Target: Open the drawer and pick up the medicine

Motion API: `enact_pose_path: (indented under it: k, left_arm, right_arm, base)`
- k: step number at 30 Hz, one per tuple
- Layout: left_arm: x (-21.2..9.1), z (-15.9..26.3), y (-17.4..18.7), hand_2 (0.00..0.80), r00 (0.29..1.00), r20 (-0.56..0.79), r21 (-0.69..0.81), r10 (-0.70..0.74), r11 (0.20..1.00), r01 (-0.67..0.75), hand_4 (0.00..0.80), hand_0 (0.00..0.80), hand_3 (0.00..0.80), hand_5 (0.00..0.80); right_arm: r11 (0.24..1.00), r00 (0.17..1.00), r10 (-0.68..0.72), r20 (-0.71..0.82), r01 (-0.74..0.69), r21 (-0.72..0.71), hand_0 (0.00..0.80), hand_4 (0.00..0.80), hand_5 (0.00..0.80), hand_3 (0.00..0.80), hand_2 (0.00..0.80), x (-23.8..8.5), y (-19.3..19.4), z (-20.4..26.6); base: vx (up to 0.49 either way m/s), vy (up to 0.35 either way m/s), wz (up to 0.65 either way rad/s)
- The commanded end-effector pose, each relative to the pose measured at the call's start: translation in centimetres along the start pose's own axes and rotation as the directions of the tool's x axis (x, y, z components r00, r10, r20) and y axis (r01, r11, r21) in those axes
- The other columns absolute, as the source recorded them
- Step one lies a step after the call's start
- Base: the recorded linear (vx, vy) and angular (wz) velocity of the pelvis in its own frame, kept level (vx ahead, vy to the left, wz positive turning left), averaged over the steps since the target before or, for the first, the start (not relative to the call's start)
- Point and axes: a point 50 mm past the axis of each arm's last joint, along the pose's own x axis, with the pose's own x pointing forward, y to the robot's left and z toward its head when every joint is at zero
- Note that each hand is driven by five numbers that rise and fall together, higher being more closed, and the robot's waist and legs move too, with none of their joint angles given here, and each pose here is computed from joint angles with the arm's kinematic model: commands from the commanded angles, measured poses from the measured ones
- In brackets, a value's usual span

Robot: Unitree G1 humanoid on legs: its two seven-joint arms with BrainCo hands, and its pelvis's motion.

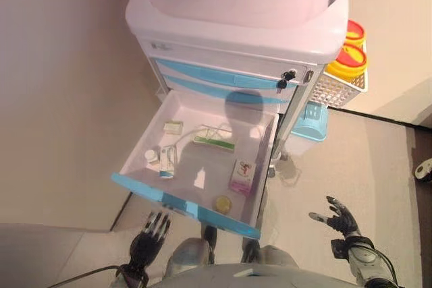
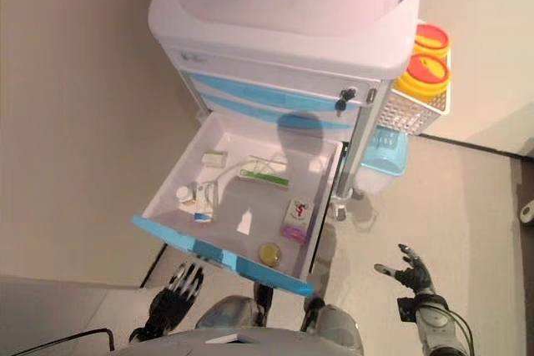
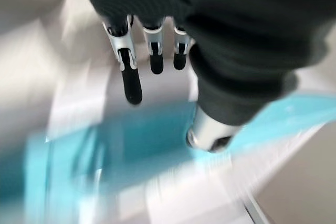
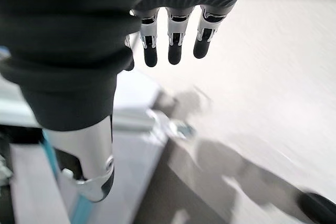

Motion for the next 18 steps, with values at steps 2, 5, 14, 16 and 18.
enact_pose_path:
  k: [2,5,14,16,18]
  left_arm:
    - [-1.1,2.3,2.1,0.000,0.969,0.104,0.570,0.223,0.785,-0.242,0.000,0.000,0.000,0.000]
    - [-1.0,1.7,1.8,0.000,0.971,0.064,0.847,0.228,0.503,-0.174,0.000,0.000,0.000,0.000]
    - [-0.4,1.2,1.8,0.000,0.957,-0.078,0.929,0.280,0.369,-0.032,0.000,0.000,0.000,0.000]
    - [-0.3,1.4,1.6,0.000,0.957,-0.068,0.917,0.281,0.395,-0.051,0.000,0.000,0.000,0.000]
    - [-0.2,1.5,1.5,0.000,0.959,-0.063,0.901,0.276,0.429,-0.065,0.000,0.000,0.000,0.000]
  right_arm:
    - [0.978,0.916,-0.173,0.362,0.203,-0.045,0.000,0.000,0.000,0.000,0.000,1.3,-3.0,8.3]
    - [0.964,0.806,-0.145,0.574,0.246,-0.103,0.000,0.000,0.000,0.000,0.000,0.8,-3.6,13.7]
    - [0.841,0.386,0.263,0.884,0.357,-0.406,0.000,0.000,0.000,0.000,0.000,-2.9,-0.7,24.9]
    - [0.786,0.299,0.385,0.873,0.390,-0.480,0.000,0.000,0.000,0.000,0.000,-4.0,0.4,26.2]
    - [0.716,0.213,0.518,0.828,0.421,-0.557,0.000,0.000,0.000,0.000,0.000,-5.1,1.7,27.1]
  base:
    - [0.006,0.080,-0.05]
    - [-0.012,0.085,-0.12]
    - [-0.032,0.052,-0.20]
    - [-0.043,-0.023,0.03]
    - [-0.047,-0.032,0.06]
